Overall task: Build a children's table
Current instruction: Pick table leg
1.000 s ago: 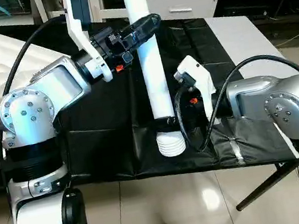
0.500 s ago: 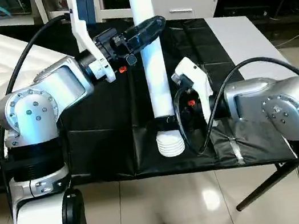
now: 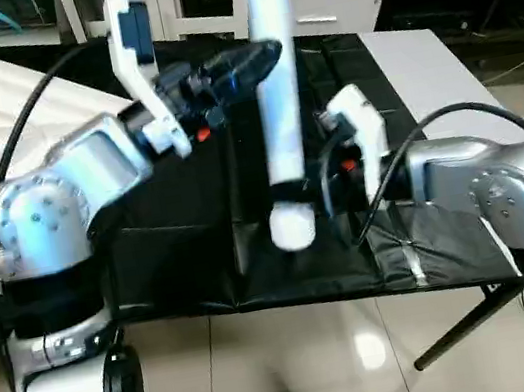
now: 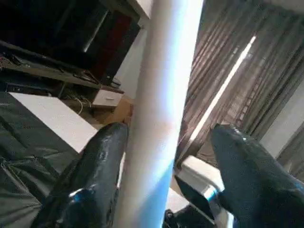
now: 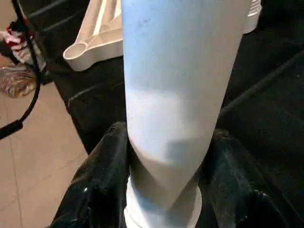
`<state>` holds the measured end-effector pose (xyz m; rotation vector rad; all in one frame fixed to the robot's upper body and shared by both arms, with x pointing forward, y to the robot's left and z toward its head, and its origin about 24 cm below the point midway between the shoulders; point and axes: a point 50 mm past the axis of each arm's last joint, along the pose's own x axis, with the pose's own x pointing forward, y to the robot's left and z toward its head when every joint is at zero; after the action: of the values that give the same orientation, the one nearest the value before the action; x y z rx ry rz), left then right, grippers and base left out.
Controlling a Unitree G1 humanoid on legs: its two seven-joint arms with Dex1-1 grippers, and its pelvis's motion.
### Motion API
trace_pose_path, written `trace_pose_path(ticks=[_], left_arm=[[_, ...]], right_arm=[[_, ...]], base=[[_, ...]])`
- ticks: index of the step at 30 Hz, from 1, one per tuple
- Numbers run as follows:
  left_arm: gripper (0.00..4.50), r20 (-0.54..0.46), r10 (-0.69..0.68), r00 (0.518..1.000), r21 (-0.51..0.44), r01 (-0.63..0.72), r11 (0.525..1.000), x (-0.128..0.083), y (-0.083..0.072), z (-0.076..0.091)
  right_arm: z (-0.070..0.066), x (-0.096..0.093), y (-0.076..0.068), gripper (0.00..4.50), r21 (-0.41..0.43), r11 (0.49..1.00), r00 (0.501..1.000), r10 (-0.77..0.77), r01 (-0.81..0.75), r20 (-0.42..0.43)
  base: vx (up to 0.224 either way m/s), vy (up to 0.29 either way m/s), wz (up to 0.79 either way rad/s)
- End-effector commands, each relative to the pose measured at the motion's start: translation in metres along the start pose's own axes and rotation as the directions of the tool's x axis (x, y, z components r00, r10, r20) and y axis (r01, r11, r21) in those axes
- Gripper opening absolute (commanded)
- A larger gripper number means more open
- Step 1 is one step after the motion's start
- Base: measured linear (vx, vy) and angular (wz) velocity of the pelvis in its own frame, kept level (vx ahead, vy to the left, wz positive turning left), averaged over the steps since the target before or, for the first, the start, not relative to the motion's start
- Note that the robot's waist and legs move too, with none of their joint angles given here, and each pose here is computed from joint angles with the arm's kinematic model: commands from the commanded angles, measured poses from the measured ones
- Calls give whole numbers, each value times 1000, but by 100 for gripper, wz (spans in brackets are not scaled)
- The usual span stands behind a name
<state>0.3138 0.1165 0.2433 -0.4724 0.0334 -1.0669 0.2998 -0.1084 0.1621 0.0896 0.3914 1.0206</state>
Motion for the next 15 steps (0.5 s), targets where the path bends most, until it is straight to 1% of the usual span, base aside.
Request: trace_pose_path(ticks=[1,5,6,7,8,9,10,11,13,14,15], left_arm=[[364,-11,-11,1000,20,11,1000,4,-5,0],[405,6,0,1000,28,0,1000,5,-4,2],[405,37,1,999,48,-3,999,1,-5,8],[414,40,1,999,50,-3,999,0,-5,8],[414,65,8,998,84,-14,996,-10,-7,12],[439,67,9,998,89,-15,996,-10,-8,12],[446,87,15,996,127,-26,992,-15,-9,13],[450,103,64,993,151,-79,985,-22,-8,10],[450,102,73,992,155,-88,984,-23,-8,9],[450,124,180,976,194,-202,960,-34,-3,-1],[450,145,222,964,210,-249,945,-38,-1,-6]], right_arm=[[4,-4,-1,185,-10,1000,999,-10,11,32],[4,-4,-1,184,-13,1000,999,-11,11,36],[4,-8,-8,184,-23,997,996,-71,73,59],[5,-9,-9,184,-24,996,995,-80,81,63],[5,-16,-20,184,-40,982,978,-182,187,102],[5,-17,-20,184,-41,980,977,-188,193,105],[6,-20,-25,184,-49,969,963,-236,244,126],[6,-25,-28,184,-58,950,941,-293,306,171],[6,-26,-28,184,-58,947,937,-301,316,178],[6,-33,-32,184,-42,906,882,-397,420,255],[4,-35,-33,184,-34,890,859,-429,455,278]], base=[[0,0,0],[0,0,0],[0,0,0],[0,0,0],[0,0,0],[0,0,0],[0,0,0],[0,0,0],[0,0,0],[0,0,0],[0,0,0]])
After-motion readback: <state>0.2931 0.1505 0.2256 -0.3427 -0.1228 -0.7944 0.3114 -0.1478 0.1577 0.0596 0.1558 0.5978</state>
